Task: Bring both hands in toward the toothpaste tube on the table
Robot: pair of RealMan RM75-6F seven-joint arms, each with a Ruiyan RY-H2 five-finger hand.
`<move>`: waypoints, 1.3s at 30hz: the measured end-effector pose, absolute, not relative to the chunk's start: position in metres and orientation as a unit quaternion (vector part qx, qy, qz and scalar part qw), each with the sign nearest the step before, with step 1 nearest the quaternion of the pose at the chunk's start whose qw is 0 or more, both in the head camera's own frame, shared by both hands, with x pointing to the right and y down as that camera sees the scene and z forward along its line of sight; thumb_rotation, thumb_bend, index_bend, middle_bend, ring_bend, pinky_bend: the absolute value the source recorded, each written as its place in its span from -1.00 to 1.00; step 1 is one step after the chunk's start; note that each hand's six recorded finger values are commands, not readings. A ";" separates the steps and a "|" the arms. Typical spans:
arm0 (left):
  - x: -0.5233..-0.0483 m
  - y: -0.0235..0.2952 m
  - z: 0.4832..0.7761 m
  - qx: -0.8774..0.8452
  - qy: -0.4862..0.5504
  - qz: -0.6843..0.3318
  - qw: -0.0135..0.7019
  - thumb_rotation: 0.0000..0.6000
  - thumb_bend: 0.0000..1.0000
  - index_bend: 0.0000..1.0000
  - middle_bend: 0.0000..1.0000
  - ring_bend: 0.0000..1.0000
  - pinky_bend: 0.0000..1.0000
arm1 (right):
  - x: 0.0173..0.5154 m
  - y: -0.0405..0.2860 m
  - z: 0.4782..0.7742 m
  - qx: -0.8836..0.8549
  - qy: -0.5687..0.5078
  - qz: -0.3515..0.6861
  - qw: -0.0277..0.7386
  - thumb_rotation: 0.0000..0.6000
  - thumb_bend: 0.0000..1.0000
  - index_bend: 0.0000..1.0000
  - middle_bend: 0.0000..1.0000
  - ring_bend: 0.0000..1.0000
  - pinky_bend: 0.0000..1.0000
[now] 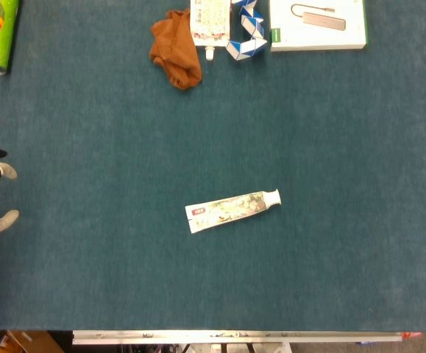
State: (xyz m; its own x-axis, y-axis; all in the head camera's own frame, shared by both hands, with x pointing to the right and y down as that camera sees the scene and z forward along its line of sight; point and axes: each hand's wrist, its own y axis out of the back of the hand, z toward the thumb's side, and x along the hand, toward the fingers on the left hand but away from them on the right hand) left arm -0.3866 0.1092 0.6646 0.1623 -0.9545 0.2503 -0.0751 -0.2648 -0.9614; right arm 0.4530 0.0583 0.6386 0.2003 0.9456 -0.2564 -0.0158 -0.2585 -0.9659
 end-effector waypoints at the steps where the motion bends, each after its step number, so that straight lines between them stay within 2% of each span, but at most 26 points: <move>1: -0.387 0.109 0.665 -0.621 0.415 -0.497 0.442 1.00 -1.00 -0.12 -0.45 -0.55 -0.53 | 0.453 0.059 0.637 -0.612 -0.381 0.503 0.477 1.00 -1.00 -1.00 -0.50 -0.77 -0.85; 13: -0.387 0.109 0.664 -0.619 0.416 -0.499 0.441 1.00 -1.00 -0.11 -0.44 -0.55 -0.52 | 0.454 0.059 0.640 -0.613 -0.374 0.513 0.470 1.00 -1.00 -0.98 -0.50 -0.76 -0.85; 15: -0.387 0.110 0.663 -0.620 0.417 -0.498 0.441 1.00 -1.00 -0.11 -0.44 -0.55 -0.52 | 0.454 0.059 0.640 -0.613 -0.373 0.515 0.470 1.00 -1.00 -0.87 -0.50 -0.76 -0.85; 17: -0.387 0.110 0.663 -0.621 0.418 -0.497 0.440 1.00 -1.00 -0.11 -0.43 -0.55 -0.52 | 0.454 0.060 0.640 -0.611 -0.370 0.517 0.472 1.00 -1.00 -0.65 -0.49 -0.77 -0.85; 20: -0.385 0.110 0.661 -0.624 0.417 -0.491 0.441 1.00 -1.00 -0.11 -0.43 -0.55 -0.52 | 0.452 0.062 0.641 -0.610 -0.362 0.521 0.475 1.00 -1.00 -0.42 -0.49 -0.77 -0.85; 24: -0.383 0.111 0.659 -0.627 0.420 -0.484 0.444 1.00 -1.00 -0.10 -0.37 -0.54 -0.52 | 0.452 0.064 0.646 -0.613 -0.351 0.529 0.470 1.00 -1.00 -0.17 -0.34 -0.71 -0.85; 26: -0.382 0.111 0.659 -0.627 0.420 -0.483 0.444 1.00 -1.00 -0.08 -0.25 -0.51 -0.52 | 0.451 0.064 0.646 -0.614 -0.348 0.532 0.468 1.00 -1.00 -0.06 -0.21 -0.61 -0.85; 28: -0.381 0.111 0.658 -0.630 0.423 -0.478 0.443 1.00 -1.00 -0.02 -0.03 -0.40 -0.52 | 0.451 0.064 0.646 -0.616 -0.350 0.529 0.468 1.00 -1.00 0.12 -0.03 -0.43 -0.85; 31: -0.379 0.111 0.655 -0.635 0.431 -0.462 0.444 1.00 -1.00 0.26 0.31 -0.19 -0.52 | 0.449 0.063 0.643 -0.620 -0.357 0.519 0.469 1.00 -1.00 0.39 0.19 -0.18 -0.85; 36: -0.377 0.110 0.651 -0.645 0.444 -0.437 0.442 1.00 -1.00 0.64 0.75 0.15 -0.52 | 0.449 0.062 0.639 -0.624 -0.373 0.502 0.469 1.00 -1.00 0.89 0.57 0.24 -0.85; 39: -0.377 0.111 0.650 -0.649 0.446 -0.432 0.440 1.00 -1.00 0.80 0.93 0.34 -0.52 | 0.449 0.063 0.640 -0.626 -0.372 0.505 0.464 1.00 -1.00 1.00 0.67 0.34 -0.85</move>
State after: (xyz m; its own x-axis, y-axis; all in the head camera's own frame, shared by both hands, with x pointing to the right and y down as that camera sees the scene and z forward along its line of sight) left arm -0.3770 0.1115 0.6501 0.2284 -0.9589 0.1685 -0.1993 -0.2154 -0.9560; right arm 0.4491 0.0629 0.6402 0.2131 0.9338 -0.2875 -0.0029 -0.2937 -0.9559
